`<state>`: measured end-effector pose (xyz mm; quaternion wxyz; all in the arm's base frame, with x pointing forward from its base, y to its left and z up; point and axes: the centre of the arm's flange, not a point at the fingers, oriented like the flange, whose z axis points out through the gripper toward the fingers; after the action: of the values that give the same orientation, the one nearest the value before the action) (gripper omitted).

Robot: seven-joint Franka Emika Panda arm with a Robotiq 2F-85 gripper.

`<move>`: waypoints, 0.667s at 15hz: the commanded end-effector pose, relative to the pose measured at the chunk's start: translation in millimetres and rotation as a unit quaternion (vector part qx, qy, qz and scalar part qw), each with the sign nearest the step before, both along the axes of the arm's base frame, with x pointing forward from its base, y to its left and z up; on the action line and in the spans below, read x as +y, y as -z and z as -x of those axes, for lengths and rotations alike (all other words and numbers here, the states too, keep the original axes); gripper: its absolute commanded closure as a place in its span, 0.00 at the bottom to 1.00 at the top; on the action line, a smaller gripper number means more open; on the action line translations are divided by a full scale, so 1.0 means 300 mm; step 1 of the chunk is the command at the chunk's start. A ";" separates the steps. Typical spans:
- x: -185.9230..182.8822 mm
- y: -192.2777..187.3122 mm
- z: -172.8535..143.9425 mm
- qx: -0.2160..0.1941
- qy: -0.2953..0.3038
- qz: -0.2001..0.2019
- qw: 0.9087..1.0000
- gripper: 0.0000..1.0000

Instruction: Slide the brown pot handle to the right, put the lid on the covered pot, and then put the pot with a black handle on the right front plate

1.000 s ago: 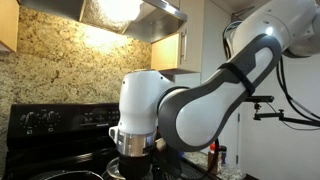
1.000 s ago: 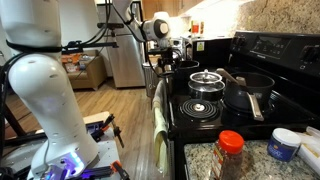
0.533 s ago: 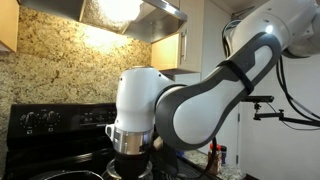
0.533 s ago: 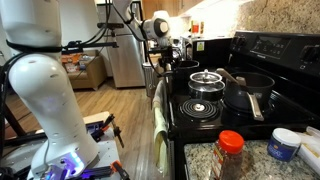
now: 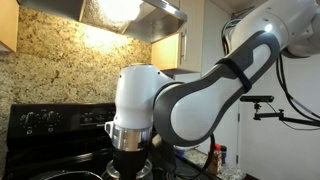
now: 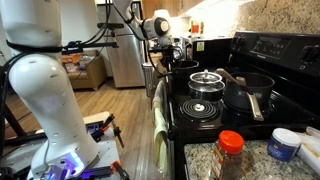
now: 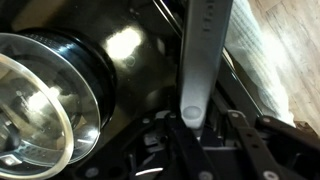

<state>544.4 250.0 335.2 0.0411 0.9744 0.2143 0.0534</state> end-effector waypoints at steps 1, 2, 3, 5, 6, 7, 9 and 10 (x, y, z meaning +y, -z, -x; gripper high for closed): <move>-0.005 0.055 -0.013 0.006 -0.010 0.001 1.000 0.87; -0.007 0.022 -0.009 0.006 -0.010 0.001 1.000 0.87; -0.007 0.011 -0.008 0.007 -0.011 0.000 1.000 0.87; -0.004 -0.016 -0.003 0.001 -0.011 -0.002 1.000 0.87; -0.003 -0.027 -0.001 -0.001 -0.012 -0.004 1.000 0.87; -0.002 -0.027 -0.002 -0.002 -0.011 -0.003 1.000 0.87; -0.002 -0.029 -0.002 0.001 -0.011 -0.002 1.000 0.44; -0.003 -0.029 -0.002 0.002 -0.010 0.000 1.000 0.41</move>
<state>545.0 250.2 336.6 0.0410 0.9745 0.2139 0.0541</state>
